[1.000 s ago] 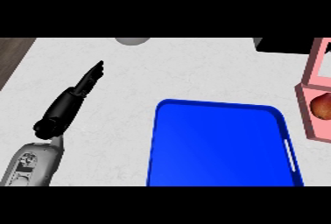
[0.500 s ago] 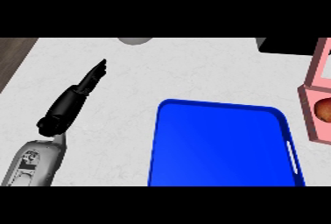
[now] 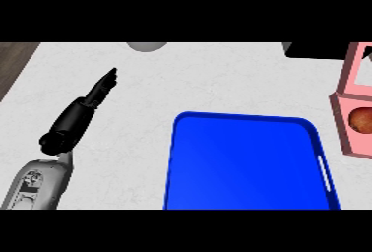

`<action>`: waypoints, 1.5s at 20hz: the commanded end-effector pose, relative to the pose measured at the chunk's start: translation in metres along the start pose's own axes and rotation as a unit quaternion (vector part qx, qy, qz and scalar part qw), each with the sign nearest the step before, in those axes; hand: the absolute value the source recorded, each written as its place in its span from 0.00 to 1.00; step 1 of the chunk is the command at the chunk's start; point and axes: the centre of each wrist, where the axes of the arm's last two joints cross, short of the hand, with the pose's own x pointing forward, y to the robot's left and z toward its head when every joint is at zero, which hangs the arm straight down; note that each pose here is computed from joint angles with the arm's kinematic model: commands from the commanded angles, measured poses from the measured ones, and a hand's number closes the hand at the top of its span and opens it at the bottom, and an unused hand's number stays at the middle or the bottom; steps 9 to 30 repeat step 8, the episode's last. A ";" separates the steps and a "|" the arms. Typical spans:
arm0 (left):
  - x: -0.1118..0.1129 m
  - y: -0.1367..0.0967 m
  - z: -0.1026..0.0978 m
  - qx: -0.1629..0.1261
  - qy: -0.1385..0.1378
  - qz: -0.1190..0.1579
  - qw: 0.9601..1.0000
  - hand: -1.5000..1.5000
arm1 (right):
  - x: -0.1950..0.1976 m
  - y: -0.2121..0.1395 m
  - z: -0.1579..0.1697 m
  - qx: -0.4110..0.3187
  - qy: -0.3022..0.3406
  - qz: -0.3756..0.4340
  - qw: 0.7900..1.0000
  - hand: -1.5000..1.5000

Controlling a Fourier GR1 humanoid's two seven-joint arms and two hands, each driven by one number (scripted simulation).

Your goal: Pick the pear from the tray and place it in the cardboard box

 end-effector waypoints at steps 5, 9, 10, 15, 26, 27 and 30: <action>0.004 0.010 0.002 -0.006 -0.005 -0.014 1.000 0.50 | -0.016 -0.012 0.014 -0.071 -0.015 -0.274 0.959 0.00; 0.008 0.004 -0.003 -0.005 -0.004 -0.001 1.000 0.50 | -0.014 -0.026 0.019 -0.106 -0.006 -0.294 0.950 0.00; 0.008 0.004 -0.003 -0.005 -0.004 -0.001 1.000 0.50 | -0.014 -0.026 0.019 -0.106 -0.006 -0.294 0.950 0.00; 0.008 0.004 -0.003 -0.005 -0.004 -0.001 1.000 0.50 | -0.014 -0.026 0.019 -0.106 -0.006 -0.294 0.950 0.00; 0.008 0.004 -0.003 -0.005 -0.004 -0.001 1.000 0.50 | -0.014 -0.026 0.019 -0.106 -0.006 -0.294 0.950 0.00; 0.008 0.004 -0.003 -0.005 -0.004 -0.001 1.000 0.50 | -0.014 -0.026 0.019 -0.106 -0.006 -0.294 0.950 0.00; 0.008 0.004 -0.003 -0.005 -0.004 -0.001 1.000 0.50 | -0.014 -0.026 0.019 -0.106 -0.006 -0.294 0.950 0.00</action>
